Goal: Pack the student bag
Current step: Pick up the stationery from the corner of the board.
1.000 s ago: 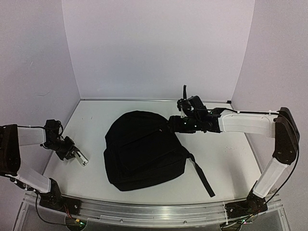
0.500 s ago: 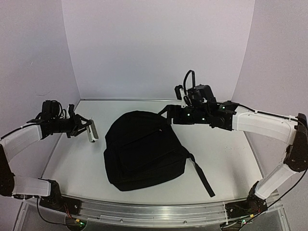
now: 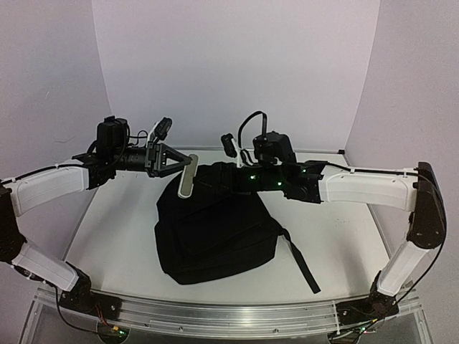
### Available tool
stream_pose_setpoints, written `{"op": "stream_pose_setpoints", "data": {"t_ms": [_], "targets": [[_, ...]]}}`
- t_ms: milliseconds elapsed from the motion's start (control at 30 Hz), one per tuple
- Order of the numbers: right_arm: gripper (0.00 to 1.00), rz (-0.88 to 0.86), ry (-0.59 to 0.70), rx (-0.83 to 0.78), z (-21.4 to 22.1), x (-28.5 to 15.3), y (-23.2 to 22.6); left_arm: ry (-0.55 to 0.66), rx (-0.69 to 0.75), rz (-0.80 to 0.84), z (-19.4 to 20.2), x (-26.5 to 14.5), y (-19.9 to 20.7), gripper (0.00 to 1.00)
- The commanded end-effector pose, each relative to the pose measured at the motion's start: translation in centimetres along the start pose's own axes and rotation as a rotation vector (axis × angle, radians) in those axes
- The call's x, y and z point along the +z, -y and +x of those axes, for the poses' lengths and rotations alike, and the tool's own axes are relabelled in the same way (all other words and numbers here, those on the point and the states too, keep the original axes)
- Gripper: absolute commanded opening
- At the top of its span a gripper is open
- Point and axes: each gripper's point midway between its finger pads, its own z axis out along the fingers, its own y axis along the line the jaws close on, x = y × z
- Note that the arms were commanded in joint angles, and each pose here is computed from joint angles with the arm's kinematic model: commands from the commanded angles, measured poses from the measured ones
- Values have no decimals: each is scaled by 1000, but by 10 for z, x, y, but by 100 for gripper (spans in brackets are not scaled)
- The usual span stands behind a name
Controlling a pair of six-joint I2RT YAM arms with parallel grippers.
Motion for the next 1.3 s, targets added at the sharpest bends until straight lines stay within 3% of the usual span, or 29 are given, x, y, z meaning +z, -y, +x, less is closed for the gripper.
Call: {"op": "stream_pose_setpoints", "data": {"t_ms": [0, 300, 467, 600, 733, 800, 1033, 1267], "targets": [[79, -158, 77, 20, -24, -1, -36, -25, 142, 171, -14, 13, 54, 10], [60, -268, 85, 31, -25, -4, -54, -58, 159, 227, -10, 18, 67, 9], [23, -318, 98, 35, -29, -7, -62, -53, 165, 244, -12, 16, 74, 10], [1, -301, 135, 41, -34, -11, -60, -43, 161, 236, -10, 12, 78, 29], [0, -260, 189, 46, -42, -19, -54, -32, 161, 191, -4, 8, 73, 70], [0, -235, 223, 50, -48, -24, -52, -45, 155, 160, 2, 7, 66, 82], [0, -193, 327, 59, -70, -44, -52, -134, 97, 85, 31, 8, 40, 92], [0, -241, 302, 54, -70, -42, -62, -171, 94, 117, 35, 16, 40, 91]]}}
